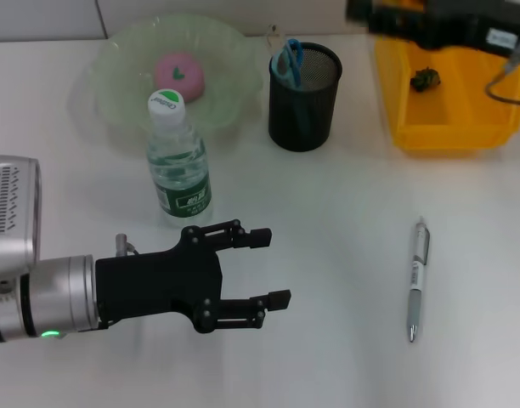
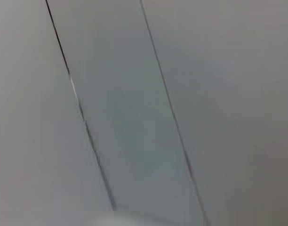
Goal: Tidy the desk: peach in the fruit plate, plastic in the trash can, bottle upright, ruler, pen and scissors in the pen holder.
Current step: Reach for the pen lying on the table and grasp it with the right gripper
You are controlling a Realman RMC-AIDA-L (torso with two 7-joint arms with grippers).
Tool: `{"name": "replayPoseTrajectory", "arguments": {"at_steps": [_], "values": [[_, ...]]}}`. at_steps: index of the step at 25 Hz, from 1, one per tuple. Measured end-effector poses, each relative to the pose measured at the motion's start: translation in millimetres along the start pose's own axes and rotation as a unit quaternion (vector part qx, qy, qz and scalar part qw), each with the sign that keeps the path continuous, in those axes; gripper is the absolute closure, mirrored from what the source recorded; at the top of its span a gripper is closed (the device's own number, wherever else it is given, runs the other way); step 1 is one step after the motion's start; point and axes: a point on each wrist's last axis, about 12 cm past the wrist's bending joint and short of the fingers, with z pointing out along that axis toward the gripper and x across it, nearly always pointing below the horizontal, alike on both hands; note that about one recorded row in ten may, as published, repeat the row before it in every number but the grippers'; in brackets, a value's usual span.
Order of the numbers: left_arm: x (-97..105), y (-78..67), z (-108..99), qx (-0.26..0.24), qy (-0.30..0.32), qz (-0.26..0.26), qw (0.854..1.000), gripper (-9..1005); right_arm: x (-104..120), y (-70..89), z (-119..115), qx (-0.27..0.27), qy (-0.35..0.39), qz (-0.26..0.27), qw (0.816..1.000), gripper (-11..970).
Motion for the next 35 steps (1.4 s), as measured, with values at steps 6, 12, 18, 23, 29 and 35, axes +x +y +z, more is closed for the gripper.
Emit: {"name": "replayPoseTrajectory", "arguments": {"at_steps": [6,12,18,23,29,35], "values": [[0.7,-0.2,-0.8,-0.002,0.000,0.001,1.000,199,-19.7,20.4,-23.4,0.069,0.273,0.087,0.956,124],[1.4,0.0,-0.6,-0.003,0.002,0.001,1.000,199,-8.2,25.8,-16.7,0.144,0.404,0.126,0.895,124],[1.0,0.7,0.0,-0.003,0.003,0.001,1.000,199,18.3,21.9,4.4,0.192,0.479,0.144,0.844,125],[0.6,0.6,-0.2,-0.002,0.003,0.003,1.000,199,30.2,17.2,11.4,0.206,0.492,0.144,0.834,125],[0.5,0.4,-0.2,-0.001,0.003,0.003,1.000,199,40.2,9.6,18.6,0.214,0.499,0.150,0.826,132],[0.7,0.2,-0.5,-0.002,0.002,0.003,1.000,199,47.1,4.7,28.8,0.218,0.508,0.145,0.820,177]]}}
